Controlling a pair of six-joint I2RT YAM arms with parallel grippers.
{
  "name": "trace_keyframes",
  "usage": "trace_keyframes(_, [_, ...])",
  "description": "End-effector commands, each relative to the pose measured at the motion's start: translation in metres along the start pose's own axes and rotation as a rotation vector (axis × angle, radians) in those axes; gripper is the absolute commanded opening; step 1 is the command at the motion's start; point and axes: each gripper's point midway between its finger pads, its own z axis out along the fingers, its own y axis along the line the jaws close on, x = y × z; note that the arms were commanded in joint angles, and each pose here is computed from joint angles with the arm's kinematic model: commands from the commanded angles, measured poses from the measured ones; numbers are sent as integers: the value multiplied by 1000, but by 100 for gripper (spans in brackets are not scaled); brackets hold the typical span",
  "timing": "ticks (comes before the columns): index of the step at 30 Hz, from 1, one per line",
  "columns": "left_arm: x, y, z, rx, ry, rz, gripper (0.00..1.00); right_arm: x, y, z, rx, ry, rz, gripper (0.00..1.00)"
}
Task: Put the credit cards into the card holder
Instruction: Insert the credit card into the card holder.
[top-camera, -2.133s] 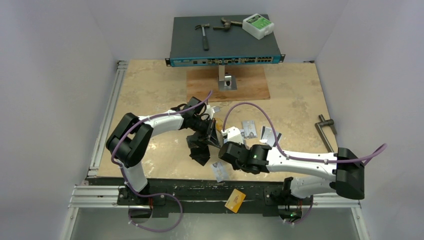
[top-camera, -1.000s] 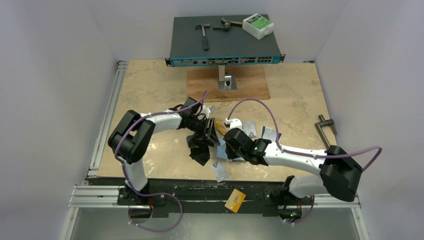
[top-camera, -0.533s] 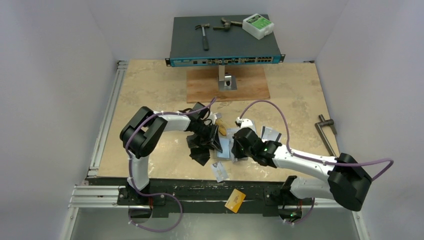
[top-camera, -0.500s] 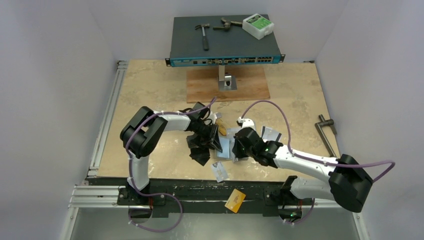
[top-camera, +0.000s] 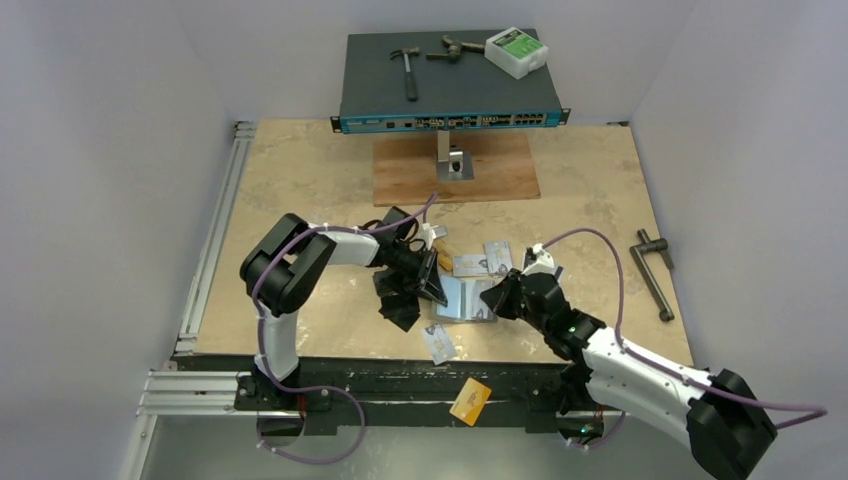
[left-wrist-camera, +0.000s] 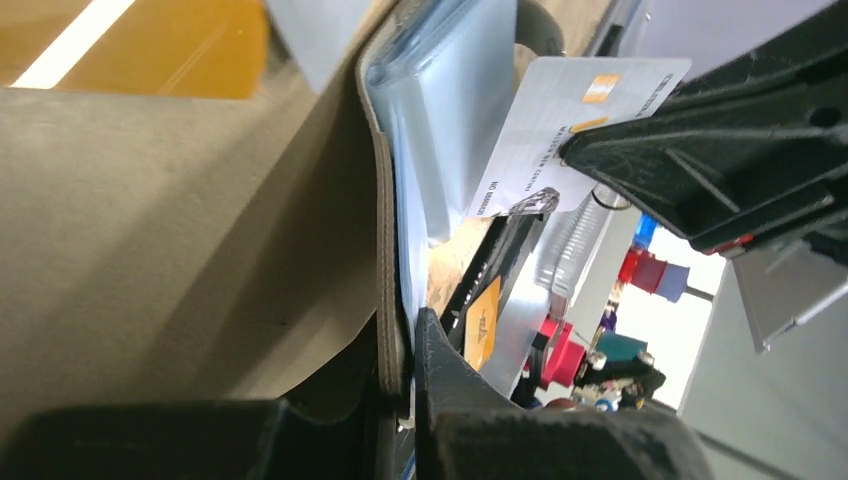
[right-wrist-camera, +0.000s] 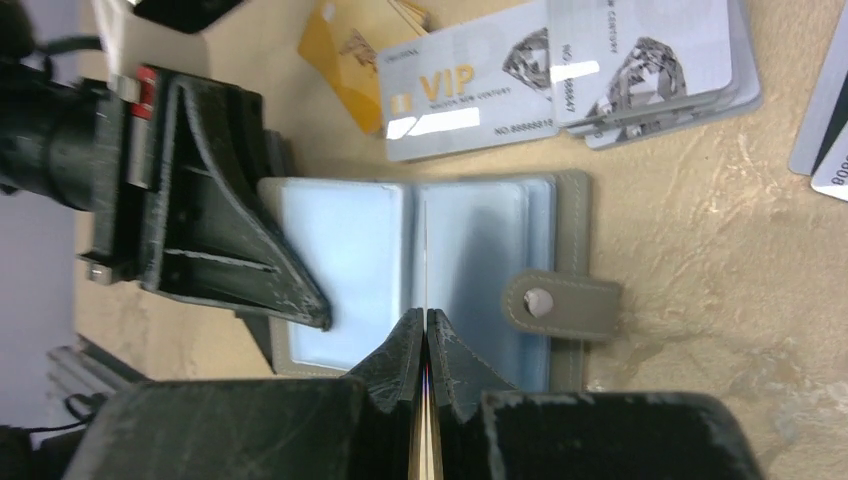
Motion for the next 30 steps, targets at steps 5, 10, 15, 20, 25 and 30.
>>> trace_keyframes(5, [-2,-82,-25,341,-6,409,0,-63,52,-43,-328,-323,140,0])
trace_keyframes(10, [3,-120,-48,455,-35,608,2,-82,65,-69,-435,-433,122,0])
trace_keyframes(15, [7,-145,-66,501,-43,679,3,-97,78,-81,-462,-476,92,0])
trace_keyframes(20, [11,-166,-83,521,-55,723,3,-108,87,-94,-505,-516,103,0])
trace_keyframes(25, [13,-180,-94,534,-70,723,3,-121,91,-111,-535,-581,120,0])
trace_keyframes(30, [9,-196,-103,574,-111,722,2,-129,93,-118,-546,-617,131,0])
